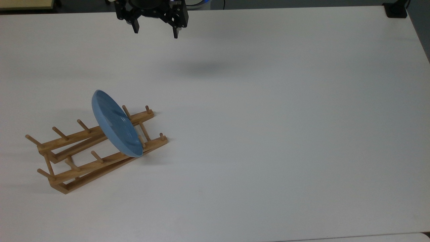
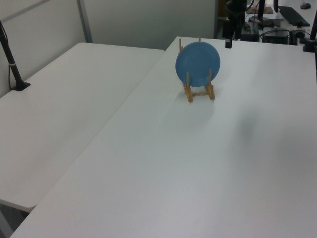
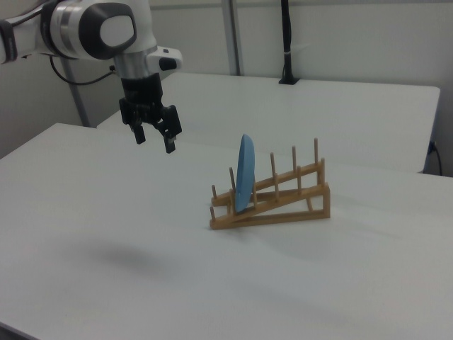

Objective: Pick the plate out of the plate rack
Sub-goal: 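Move the open gripper toward the blue plate's rim in the rack, then lower the gripper over the plate rim, fingers straddling it, then close the gripper on the blue plate's rim, then lift the blue plate up out of the rack slots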

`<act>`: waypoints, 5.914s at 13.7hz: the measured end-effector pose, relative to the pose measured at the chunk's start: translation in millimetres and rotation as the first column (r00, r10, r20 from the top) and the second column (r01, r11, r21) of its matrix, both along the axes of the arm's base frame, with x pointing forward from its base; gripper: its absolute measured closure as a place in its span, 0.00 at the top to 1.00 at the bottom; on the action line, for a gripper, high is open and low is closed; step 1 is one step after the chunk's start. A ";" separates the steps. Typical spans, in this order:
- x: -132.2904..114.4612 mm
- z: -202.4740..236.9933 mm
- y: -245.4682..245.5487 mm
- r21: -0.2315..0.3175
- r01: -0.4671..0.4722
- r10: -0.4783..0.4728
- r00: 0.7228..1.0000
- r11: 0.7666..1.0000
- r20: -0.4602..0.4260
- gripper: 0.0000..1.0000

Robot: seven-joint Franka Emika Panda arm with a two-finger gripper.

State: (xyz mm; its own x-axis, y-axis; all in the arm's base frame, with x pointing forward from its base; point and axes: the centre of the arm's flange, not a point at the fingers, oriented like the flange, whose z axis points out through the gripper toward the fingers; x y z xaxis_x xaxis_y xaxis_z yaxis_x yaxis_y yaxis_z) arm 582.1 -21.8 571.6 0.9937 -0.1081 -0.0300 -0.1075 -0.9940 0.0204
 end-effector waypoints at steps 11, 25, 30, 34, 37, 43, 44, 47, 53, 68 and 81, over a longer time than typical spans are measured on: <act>19.0 19.3 -4.4 -0.030 -0.029 0.033 0.987 0.999 0.156 1.00; 87.4 -46.6 -75.4 -0.371 -0.257 0.360 0.901 0.892 0.242 0.71; 96.1 -61.0 -89.6 -0.402 -0.297 0.412 0.879 0.866 0.239 0.53; 96.5 -58.9 -89.7 -0.414 -0.320 0.437 0.870 0.852 0.228 0.30; 96.5 -58.9 -90.1 -0.425 -0.326 0.445 0.868 0.845 0.220 0.21; 97.1 -61.6 -90.3 -0.429 -0.331 0.449 0.868 0.841 0.211 0.43; 97.1 -61.7 -90.3 -0.429 -0.331 0.449 0.868 0.841 0.211 0.47; 97.0 -62.4 -90.5 -0.428 -0.331 0.449 0.868 0.841 0.210 0.47; 103.1 -84.0 -91.1 -0.455 -0.361 0.477 0.863 0.814 0.169 0.42; 97.5 -9.2 -86.8 -0.515 -0.307 0.494 0.824 0.800 0.276 0.07; 10.6 -17.8 -195.9 0.071 -0.107 0.092 0.978 0.992 0.186 0.07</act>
State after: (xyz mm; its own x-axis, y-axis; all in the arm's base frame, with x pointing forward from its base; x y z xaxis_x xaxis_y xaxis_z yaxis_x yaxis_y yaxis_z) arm 592.8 -217.7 553.8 0.9889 -0.0128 0.1481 -0.0023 -0.9975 -0.0709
